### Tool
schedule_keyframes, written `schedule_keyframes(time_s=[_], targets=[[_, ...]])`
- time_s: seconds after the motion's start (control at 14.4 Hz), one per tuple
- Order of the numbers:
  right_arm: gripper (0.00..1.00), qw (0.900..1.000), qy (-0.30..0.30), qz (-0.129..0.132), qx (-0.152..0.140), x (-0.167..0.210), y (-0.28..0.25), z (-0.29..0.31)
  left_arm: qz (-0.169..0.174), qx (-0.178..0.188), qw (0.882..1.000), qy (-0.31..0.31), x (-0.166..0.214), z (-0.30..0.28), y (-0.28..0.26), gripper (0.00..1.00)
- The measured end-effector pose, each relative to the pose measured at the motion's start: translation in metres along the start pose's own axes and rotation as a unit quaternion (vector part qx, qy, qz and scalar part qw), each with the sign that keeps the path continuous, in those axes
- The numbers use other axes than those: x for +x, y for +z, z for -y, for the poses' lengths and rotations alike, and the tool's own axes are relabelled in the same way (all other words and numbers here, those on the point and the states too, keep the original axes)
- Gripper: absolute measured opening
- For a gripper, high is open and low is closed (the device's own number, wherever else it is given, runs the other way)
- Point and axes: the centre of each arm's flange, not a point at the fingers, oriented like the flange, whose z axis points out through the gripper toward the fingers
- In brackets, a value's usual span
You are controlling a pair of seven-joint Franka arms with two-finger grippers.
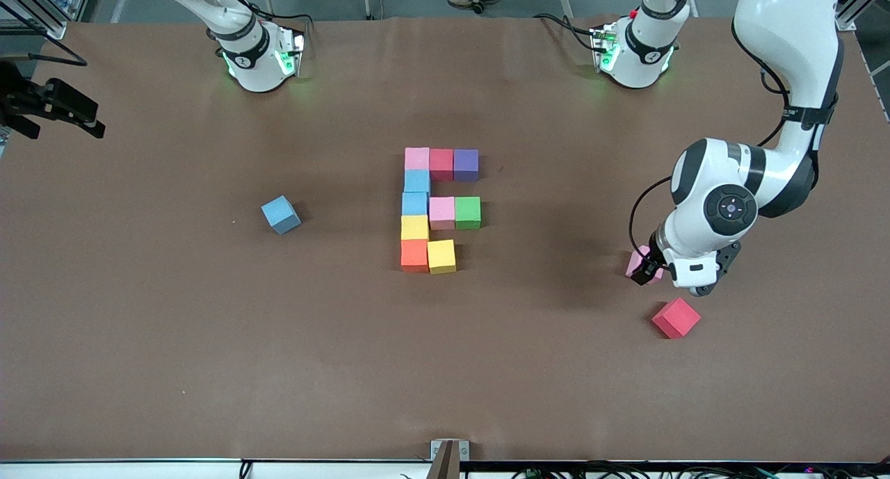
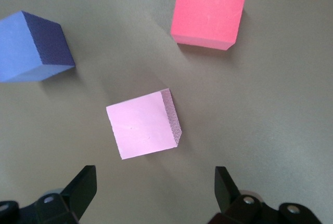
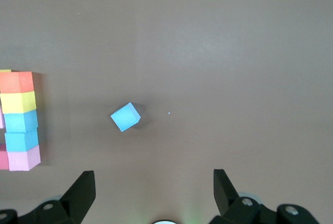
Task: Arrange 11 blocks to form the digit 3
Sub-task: 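Move the left gripper to the light pink cube and grasp it, then carry the light pink cube to the shape beside the yellow cube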
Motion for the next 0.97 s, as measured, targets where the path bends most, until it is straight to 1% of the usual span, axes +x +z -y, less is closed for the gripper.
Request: schedule_keyframes(time_s=[0.35,0.48,0.62,0.76,0.97], targets=[[1.0,1.0,-0.011,0.0,0.0,-0.001,-0.002,0.0,0.014,0.007,1.0,-0.022,0.021,0.004,0.028,1.0],[1.0,1.0,-0.011,0.002,0.0,-0.001,-0.002,0.0,0.016,0.01,0.999,-0.045,0.03,0.009,0.032,1.0],[1.0,1.0,-0.011,0.005,0.002,-0.001,-0.001,0.0,0.018,0.012,0.997,-0.073,0.052,0.023,0.036,1.0],[1.0,1.0,-0.011,0.007,0.005,-0.001,0.0,0.001,0.021,0.012,0.996,-0.087,0.066,0.034,0.04,1.0],[1.0,1.0,-0.011,0.008,0.005,0.0,0.002,0.001,0.014,-0.01,0.995,-0.099,0.068,0.037,0.05,1.0]])
